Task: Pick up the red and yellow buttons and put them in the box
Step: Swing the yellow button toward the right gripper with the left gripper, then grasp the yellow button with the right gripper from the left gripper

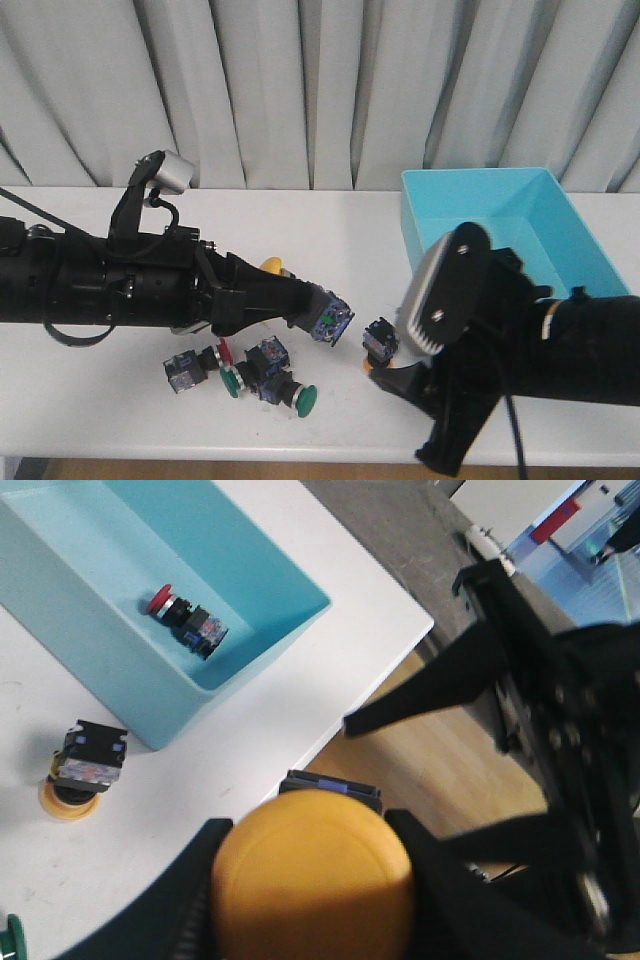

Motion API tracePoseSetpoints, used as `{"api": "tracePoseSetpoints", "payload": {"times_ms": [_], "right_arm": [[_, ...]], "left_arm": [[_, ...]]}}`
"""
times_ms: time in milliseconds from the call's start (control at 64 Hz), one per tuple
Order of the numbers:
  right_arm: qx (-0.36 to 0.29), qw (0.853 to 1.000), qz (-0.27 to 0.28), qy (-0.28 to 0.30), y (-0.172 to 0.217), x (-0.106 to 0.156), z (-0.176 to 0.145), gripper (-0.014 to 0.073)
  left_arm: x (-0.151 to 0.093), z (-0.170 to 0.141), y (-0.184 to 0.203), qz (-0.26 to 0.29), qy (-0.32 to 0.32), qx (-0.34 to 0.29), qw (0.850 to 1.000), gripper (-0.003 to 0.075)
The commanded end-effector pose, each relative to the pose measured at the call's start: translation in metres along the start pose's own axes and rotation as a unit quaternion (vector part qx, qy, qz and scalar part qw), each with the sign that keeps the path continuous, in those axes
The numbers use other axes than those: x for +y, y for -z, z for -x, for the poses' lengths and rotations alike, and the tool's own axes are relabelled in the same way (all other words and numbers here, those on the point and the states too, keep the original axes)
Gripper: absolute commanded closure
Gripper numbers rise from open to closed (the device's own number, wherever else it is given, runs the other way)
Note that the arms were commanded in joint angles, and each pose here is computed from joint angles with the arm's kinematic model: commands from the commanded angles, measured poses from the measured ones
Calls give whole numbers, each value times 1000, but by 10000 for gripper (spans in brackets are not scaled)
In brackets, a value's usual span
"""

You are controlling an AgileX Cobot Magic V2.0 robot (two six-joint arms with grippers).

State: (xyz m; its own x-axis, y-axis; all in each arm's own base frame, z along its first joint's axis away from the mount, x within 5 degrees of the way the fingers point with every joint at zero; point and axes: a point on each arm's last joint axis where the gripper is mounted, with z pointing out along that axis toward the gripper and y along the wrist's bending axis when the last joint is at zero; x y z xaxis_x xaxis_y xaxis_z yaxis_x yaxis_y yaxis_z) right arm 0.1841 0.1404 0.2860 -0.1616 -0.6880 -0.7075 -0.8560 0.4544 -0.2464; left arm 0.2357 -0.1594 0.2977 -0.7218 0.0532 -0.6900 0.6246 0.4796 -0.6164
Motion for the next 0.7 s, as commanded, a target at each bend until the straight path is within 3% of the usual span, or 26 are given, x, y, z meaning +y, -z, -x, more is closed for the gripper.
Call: {"api": "tracePoseSetpoints", "payload": {"times_ms": [0,203,438,688], "right_arm": [[-67,996,-46,36,3,-1,23,162],[-117,987,-76,74,-9,7,40,162],[-141,983,-92,73,-9,9,46,166],[-140,983,-91,74,-9,9,46,271]], "left_arm": [[-15,12,6,-33,11,-37,999,500],[-16,13,7,-37,46,-40,997,500],[-16,13,7,-37,51,-40,997,500],[-16,13,7,-37,51,-40,997,500]]}}
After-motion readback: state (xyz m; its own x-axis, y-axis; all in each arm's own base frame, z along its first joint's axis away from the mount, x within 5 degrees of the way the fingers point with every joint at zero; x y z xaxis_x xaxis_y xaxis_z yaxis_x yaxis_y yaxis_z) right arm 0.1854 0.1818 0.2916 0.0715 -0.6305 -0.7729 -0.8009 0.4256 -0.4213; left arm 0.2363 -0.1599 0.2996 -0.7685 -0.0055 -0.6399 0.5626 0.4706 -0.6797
